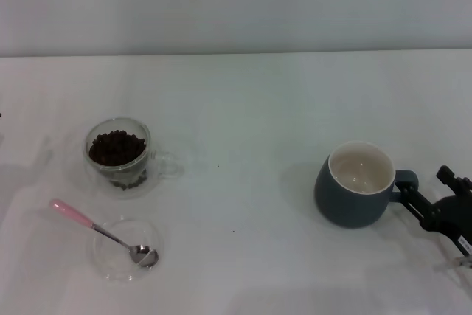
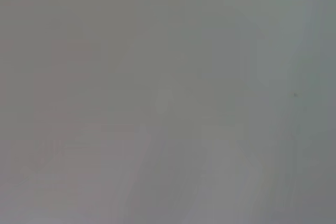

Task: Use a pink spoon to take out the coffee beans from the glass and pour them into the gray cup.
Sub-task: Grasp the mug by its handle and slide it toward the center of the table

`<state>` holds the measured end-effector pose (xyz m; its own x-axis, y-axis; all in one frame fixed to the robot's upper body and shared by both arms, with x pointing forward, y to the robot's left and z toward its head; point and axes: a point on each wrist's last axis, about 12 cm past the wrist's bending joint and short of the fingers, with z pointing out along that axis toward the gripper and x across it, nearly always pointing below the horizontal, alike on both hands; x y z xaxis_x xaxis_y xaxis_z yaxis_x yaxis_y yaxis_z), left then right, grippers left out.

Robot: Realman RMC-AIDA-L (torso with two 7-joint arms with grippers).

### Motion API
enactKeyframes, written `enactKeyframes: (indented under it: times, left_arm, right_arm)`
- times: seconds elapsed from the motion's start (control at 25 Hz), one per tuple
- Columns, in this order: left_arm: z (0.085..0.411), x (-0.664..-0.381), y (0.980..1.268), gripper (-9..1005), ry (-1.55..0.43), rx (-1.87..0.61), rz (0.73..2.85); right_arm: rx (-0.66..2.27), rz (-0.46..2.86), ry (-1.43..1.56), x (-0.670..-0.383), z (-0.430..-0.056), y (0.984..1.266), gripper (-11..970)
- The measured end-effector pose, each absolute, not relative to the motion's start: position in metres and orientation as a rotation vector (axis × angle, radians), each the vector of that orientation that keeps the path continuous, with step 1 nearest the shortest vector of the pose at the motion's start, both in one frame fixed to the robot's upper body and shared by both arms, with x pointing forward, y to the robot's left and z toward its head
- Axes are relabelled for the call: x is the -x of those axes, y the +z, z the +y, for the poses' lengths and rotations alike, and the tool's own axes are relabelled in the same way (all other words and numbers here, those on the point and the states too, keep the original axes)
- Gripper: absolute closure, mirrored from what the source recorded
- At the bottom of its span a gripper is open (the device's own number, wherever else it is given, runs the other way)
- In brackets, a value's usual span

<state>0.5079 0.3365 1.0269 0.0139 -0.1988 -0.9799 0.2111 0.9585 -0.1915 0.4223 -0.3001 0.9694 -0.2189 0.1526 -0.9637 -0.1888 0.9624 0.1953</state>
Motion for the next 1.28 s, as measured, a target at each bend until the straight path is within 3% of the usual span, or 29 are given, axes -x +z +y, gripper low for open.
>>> enactKeyframes:
  times: [0.36, 0.72, 0.92, 1.12, 1.28]
  left_arm:
    - [0.338, -0.507, 1.027, 103, -0.319, 0.001, 1.523]
    - [0.337, -0.507, 1.028, 103, -0.325, -0.001, 1.51]
    - [0.336, -0.506, 1.028, 103, -0.329, 0.002, 1.512]
    - [0.335, -0.506, 1.027, 103, -0.333, 0.007, 1.514]
    - [0.335, -0.505, 1.026, 104, -0.334, 0.007, 1.514]
  right_arm:
    - [0.035, 1.757, 0.329, -0.426, -0.297, 0.971, 153]
    - [0.055, 1.732, 0.379, -0.428, -0.288, 0.974, 385]
    - [0.076, 1.712, 0.416, -0.435, -0.278, 0.978, 632]
    - [0.1, 1.706, 0.456, -0.443, -0.265, 0.981, 738]
    - [0.153, 1.718, 0.498, -0.449, -0.252, 0.981, 751]
